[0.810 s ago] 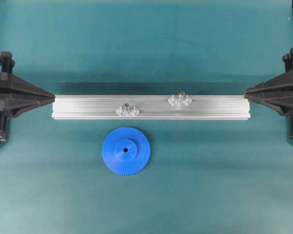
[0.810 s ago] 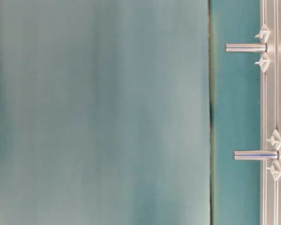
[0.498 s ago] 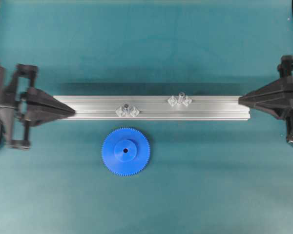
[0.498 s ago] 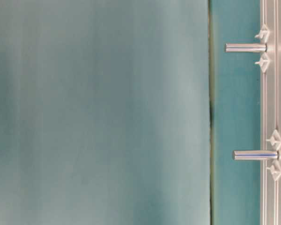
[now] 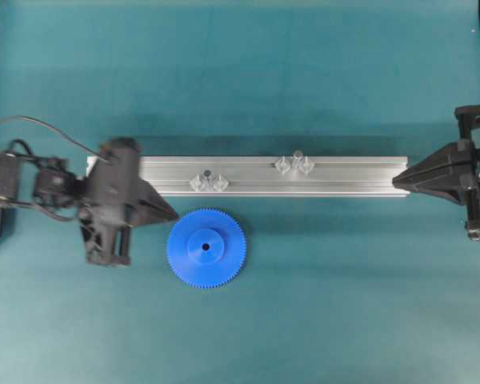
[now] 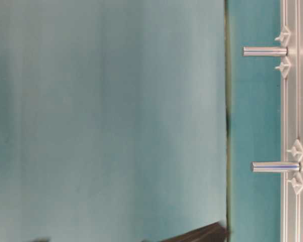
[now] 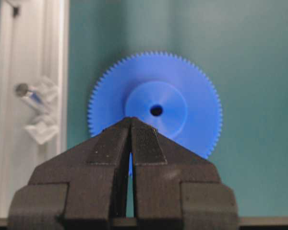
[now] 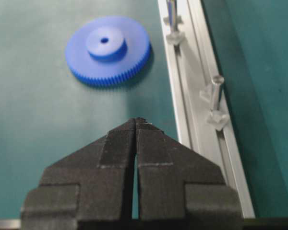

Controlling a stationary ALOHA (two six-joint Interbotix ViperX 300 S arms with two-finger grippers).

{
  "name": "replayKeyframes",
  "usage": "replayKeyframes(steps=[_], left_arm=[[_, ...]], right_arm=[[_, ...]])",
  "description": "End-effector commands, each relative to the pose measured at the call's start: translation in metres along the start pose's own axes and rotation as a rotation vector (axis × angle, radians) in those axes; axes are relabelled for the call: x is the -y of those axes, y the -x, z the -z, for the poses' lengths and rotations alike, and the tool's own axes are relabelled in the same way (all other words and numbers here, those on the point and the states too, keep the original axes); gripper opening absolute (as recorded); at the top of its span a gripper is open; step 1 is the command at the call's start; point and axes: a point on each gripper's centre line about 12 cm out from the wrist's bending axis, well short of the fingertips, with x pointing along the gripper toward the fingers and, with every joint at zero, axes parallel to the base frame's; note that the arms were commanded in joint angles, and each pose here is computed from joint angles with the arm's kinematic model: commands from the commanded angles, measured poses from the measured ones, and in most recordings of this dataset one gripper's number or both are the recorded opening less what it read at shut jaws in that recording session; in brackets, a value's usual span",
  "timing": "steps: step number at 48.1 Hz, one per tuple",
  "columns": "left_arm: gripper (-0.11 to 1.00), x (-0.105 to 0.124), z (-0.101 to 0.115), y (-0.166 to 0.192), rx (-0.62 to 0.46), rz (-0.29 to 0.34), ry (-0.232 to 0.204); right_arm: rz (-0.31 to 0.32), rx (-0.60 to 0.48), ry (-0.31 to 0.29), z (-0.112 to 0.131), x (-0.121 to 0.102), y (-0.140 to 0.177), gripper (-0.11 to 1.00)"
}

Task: Find the location of the shaft and insert the large gear.
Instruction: 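Move the left gripper over the large blue gear's hub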

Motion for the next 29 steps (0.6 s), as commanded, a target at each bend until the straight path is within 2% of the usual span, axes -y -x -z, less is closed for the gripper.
replayKeyframes(steps=[1, 6, 13, 17, 21, 29], left_arm=[[-0.01, 0.006, -0.007, -0.011, 0.000, 0.016, -0.014], [-0.01, 0.007, -0.006, -0.025, -0.037, 0.017, 0.008], [0.00, 0.008, -0.006, -0.044, -0.094, 0.016, 0.007], [0.08, 0.008, -0.004, -0.051, -0.114, 0.016, 0.006], [0.26, 0.008, -0.002, -0.056, -0.126, 0.016, 0.004], [0.75, 0.010, 0.002, -0.061, -0.142, 0.020, 0.003]], right_arm=[[0.000, 0.012, -0.008, -0.008, -0.001, 0.000, 0.00], [0.005, 0.012, -0.009, -0.007, 0.000, 0.000, 0.00], [0.018, 0.016, -0.015, -0.007, 0.003, 0.001, 0.00], [0.023, 0.010, -0.017, -0.006, 0.004, 0.001, 0.00], [0.023, 0.001, -0.018, -0.005, 0.004, 0.002, 0.00], [0.023, -0.004, -0.018, -0.004, 0.004, 0.002, 0.00]])
